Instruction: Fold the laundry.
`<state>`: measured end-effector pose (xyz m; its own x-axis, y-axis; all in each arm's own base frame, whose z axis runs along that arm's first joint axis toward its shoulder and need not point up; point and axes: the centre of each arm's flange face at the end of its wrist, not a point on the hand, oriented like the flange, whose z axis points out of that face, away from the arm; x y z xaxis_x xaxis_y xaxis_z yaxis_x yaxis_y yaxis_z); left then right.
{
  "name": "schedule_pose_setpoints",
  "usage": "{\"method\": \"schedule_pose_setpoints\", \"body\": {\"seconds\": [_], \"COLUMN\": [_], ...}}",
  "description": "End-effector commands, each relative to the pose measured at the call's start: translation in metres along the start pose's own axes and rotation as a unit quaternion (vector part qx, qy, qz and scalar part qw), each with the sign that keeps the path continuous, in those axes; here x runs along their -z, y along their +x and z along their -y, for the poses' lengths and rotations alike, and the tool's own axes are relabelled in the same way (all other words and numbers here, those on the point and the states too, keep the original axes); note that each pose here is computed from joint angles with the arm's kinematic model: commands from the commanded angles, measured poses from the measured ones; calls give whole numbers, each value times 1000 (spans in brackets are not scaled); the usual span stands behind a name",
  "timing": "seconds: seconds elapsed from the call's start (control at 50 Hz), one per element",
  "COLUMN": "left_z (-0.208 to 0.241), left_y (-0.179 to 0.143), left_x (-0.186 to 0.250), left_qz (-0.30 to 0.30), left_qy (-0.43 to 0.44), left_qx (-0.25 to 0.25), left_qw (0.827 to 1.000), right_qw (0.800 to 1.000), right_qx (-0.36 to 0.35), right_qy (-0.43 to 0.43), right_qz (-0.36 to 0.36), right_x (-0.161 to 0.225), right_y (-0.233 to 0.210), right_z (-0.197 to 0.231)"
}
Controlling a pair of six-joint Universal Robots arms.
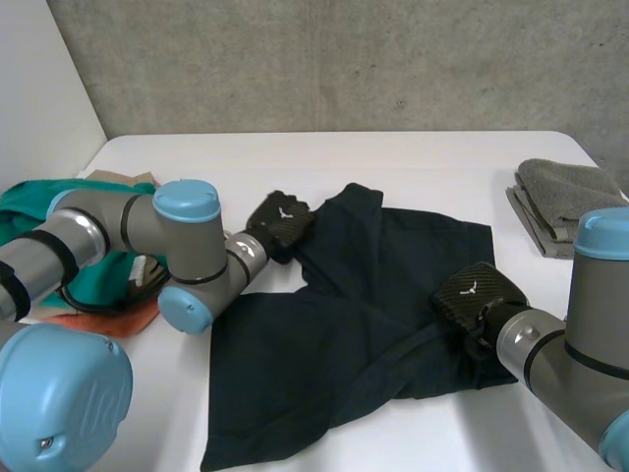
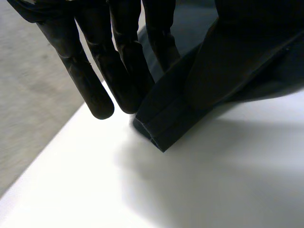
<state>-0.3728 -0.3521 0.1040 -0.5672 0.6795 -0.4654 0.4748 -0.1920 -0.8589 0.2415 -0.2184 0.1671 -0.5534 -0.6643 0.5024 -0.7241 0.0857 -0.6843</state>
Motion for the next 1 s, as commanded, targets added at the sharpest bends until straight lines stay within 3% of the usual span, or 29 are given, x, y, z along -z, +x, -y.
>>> {"method": "schedule_pose_setpoints", "body": {"seconds": [0.02,0.18,0.48,0.54,0.7,0.74,0.86,0.94,1.0], "left_z": [-5,-5,-5,15,88,92,81,56,43], "left_y": [-24,-25,-20,-23,-58,-51,-8,29,43], "left_x": [-1,44,53,60,132,157,211,246,256], "left_qz": [116,118,131,140,186,160,45,-40,-62], "left_qy": [-48,-173,-206,-187,-110,-112,-151,-201,-226], "left_qx": [-36,-145,-141,-117,60,99,149,175,182], "left_qw": [991,967,960,965,975,976,976,963,955], "right_qw": [1000,1000,1000,1000,997,996,996,996,996], "right_qx": [-2,-6,-8,-10,-60,-71,-74,-75,-76], "right_qy": [5,20,6,6,36,39,41,40,39], "right_qz": [-3,-13,-3,-4,-24,-25,-23,-22,-24], "right_x": [1,0,2,2,-4,-4,-5,-5,-5], "right_y": [0,6,-1,0,7,8,6,6,7], "right_z": [2,12,3,2,11,12,13,12,12]}}
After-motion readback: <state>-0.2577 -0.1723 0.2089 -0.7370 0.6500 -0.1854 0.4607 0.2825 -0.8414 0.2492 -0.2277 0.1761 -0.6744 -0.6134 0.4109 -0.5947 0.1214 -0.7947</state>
